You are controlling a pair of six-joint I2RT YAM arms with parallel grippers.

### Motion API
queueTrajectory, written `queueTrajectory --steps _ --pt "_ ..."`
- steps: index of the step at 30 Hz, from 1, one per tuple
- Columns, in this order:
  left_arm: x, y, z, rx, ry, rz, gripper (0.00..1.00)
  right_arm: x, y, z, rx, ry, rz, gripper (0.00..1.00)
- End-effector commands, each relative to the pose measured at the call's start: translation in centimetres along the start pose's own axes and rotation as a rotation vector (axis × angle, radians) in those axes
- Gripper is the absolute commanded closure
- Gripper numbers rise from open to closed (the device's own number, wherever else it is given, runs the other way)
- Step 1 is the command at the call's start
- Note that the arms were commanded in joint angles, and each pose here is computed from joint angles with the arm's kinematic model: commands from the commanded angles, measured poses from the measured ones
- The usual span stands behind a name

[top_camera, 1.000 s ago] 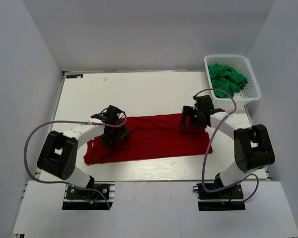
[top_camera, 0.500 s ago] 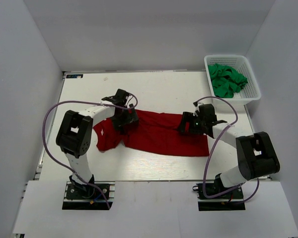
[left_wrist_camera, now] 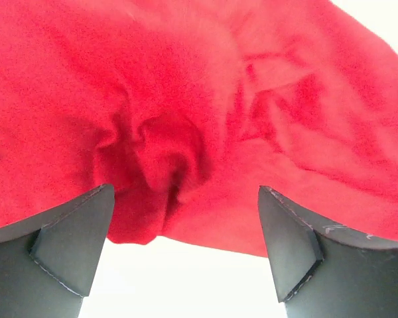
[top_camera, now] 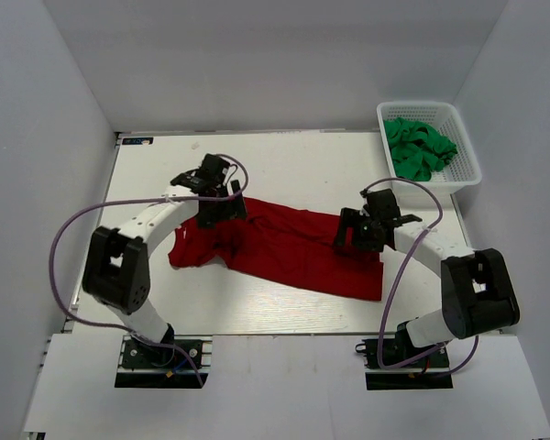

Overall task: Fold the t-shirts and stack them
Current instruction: Rotate the tshirt 90 degrees

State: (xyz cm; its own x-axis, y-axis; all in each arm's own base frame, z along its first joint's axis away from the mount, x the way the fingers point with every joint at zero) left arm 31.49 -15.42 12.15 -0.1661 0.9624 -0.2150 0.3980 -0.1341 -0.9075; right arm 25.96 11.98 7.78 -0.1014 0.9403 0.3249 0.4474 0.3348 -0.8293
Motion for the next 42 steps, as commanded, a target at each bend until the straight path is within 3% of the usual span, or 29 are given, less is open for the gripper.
queueTrajectory --steps 1,4,5,9,14,19,20,22,27,28,30,31,33,36,37,38,40,42 --pt "0.0 -5.2 -3.3 -0.169 -0.11 -0.015 0.01 0.3 -1.2 -1.9 -0.051 -0.008 0.04 0.1" --pt "2.4 -4.0 -3.2 -0.129 -0.216 -0.159 0.01 0.4 -1.1 -2.3 -0.059 -0.004 0.04 0.1" --pt "3.6 -2.5 -2.4 -0.065 -0.235 -0.23 0.01 0.3 -1.1 -2.3 -0.059 -0.007 0.045 0.1" --pt "5.8 0.3 -1.4 0.035 -0.347 -0.3 0.01 -0.1 -0.8 -2.4 -0.068 -0.007 0.076 0.1" --pt "8.1 3.5 -0.8 0.063 -0.47 -0.34 0.16 -0.3 0.1 -2.8 -0.067 -0.023 0.089 0.1" --pt "8.4 7.7 -3.5 0.058 -0.463 -0.423 0.26 0.2 1.8 -1.6 -0.042 -0.076 -0.001 0.1" --pt "7.5 8.1 -5.9 0.021 -0.454 -0.404 0.28 0.1 2.1 -0.8 -0.015 -0.084 -0.006 0.1" --pt "8.0 11.2 -6.2 0.072 -0.418 -0.473 0.29 0.3 2.6 1.0 0.06 -0.118 -0.057 0.1" --pt "3.9 15.3 -15.9 -0.105 -0.295 -0.29 0.29 3.4 1.0 6.1 0.234 -0.23 -0.275 0.1" --pt "2.2 17.0 -18.6 -0.174 -0.283 -0.185 0.29 4.3 -0.2 6.5 0.229 -0.258 -0.327 0.1" --pt "-1.5 18.7 -20.4 -0.195 -0.156 0.1 0.15 6.9 -1.8 9.4 0.348 -0.328 -0.453 0.1" --pt "-3.8 18.9 -23.1 -0.311 -0.13 0.254 0.1 8.8 -3.1 11.0 0.415 -0.353 -0.581 0.1" --pt "-6.6 21.0 -22.8 -0.312 -0.069 0.443 0.05 10.5 -3.7 12.3 0.465 -0.456 -0.623 0.1" --pt "-11.3 19.4 -25.6 -0.45 -0.066 0.682 0.01 12.1 -4.8 11.8 0.462 -0.596 -0.722 0.1" --pt "-12.5 19.2 -25.6 -0.453 -0.099 0.738 0.01 14.3 -6.3 11.8 0.491 -0.625 -0.889 0.19" --pt "-13.1 18.4 -26.4 -0.499 -0.102 0.778 0.01 14.6 -6.3 11.8 0.493 -0.632 -0.888 0.22" --pt "-13.5 18.6 -26.1 -0.503 -0.119 0.779 0.01 15.0 -6.3 11.6 0.479 -0.649 -0.863 0.1" --pt "-13.6 17.5 -26.6 -0.525 -0.123 0.777 0.0 15.4 -6.6 10.4 0.4 -0.652 -0.828 0.1"
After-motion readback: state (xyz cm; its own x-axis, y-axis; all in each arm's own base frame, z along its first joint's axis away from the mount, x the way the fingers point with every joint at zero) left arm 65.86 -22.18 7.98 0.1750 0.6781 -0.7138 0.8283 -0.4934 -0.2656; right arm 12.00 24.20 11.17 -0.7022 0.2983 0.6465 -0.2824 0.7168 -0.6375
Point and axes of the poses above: each gripper's point midway between its finger pads, its own y axis out along the fingers, its own x axis along the line the jaws close on, z = x × y, the point moved 5 cm from there along -y, back along the fingers, and after that the axes turned 2 degrees about -y, right-handed, at the moved point
